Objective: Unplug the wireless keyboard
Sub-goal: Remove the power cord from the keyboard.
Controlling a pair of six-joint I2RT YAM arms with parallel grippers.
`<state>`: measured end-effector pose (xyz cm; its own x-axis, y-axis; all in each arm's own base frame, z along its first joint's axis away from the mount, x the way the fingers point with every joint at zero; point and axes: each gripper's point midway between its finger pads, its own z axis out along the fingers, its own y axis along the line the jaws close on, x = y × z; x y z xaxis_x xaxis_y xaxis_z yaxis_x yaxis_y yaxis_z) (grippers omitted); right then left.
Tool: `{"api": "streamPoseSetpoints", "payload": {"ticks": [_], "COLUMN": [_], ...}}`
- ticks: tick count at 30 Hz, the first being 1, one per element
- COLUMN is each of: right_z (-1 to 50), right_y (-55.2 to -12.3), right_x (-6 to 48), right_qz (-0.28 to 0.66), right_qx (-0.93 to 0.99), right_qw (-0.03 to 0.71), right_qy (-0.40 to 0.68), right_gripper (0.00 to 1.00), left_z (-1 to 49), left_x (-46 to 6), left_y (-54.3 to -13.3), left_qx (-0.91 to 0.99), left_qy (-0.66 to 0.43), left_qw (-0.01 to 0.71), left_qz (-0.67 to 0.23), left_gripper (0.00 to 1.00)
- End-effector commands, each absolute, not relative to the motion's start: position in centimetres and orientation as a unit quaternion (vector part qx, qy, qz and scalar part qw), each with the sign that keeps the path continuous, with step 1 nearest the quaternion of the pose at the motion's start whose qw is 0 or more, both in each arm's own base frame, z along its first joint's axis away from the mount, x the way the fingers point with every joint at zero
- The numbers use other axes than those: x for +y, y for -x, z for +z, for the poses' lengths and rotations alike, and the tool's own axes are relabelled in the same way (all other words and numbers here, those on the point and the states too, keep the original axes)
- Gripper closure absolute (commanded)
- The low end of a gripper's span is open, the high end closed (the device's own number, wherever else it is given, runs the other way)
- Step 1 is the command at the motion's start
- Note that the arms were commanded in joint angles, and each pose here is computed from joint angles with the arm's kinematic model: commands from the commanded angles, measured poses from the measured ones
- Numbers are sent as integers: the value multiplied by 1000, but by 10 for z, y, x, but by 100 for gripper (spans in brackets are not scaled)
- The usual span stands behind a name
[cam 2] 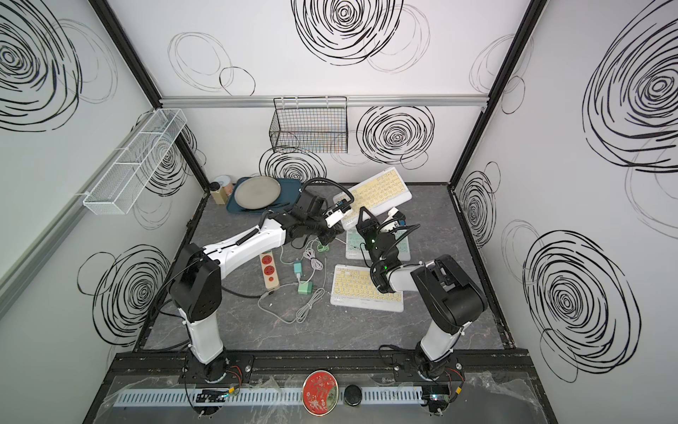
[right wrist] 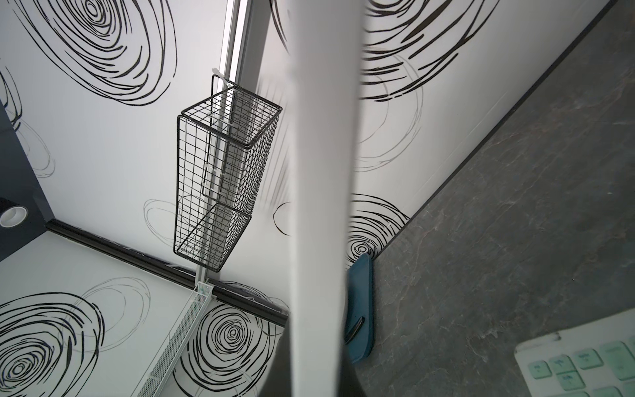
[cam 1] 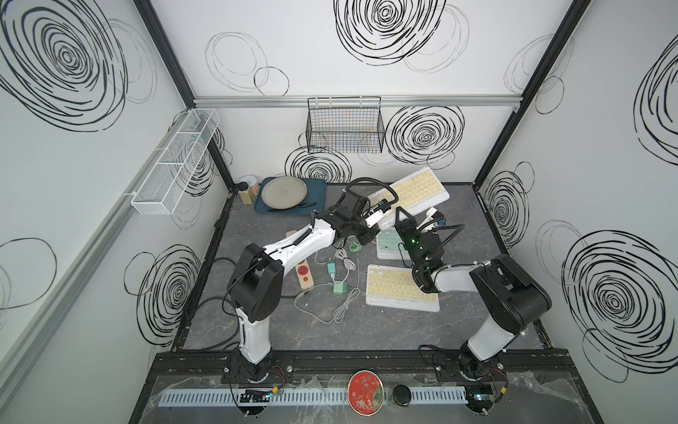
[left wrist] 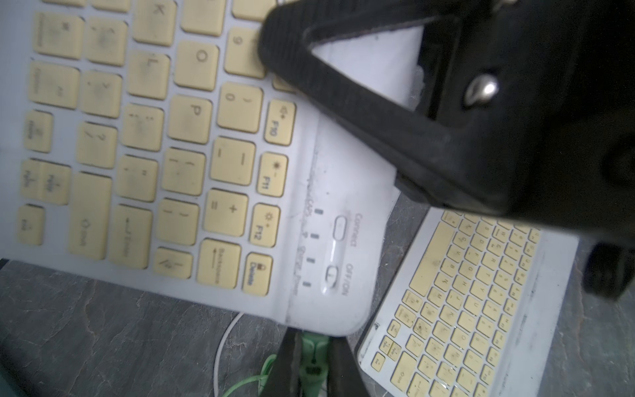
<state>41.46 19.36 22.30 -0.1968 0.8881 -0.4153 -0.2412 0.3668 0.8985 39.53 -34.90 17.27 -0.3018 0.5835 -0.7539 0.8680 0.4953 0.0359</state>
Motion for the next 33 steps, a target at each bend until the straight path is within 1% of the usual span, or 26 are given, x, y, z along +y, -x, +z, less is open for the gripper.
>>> {"api": "streamPoseSetpoints", "payload": {"ticks": [1,33], "right_z": [259,259], "right_y": [-408,-406], "right_x": [198,178], "right_qz": [534,514], "right_qx": [548,548], "right_qw": [591,601], "right_qy": [-256,-271], "right_gripper": [100,100], "left_z": [183,176], "left_x": [-359,-356], "left_y": [-403,-396], "left_qx": [767,764], "left_qy": [-467,-478], "left_qw": [391,385], "left_qz": [-203,-196], "left_gripper": [100,100]}}
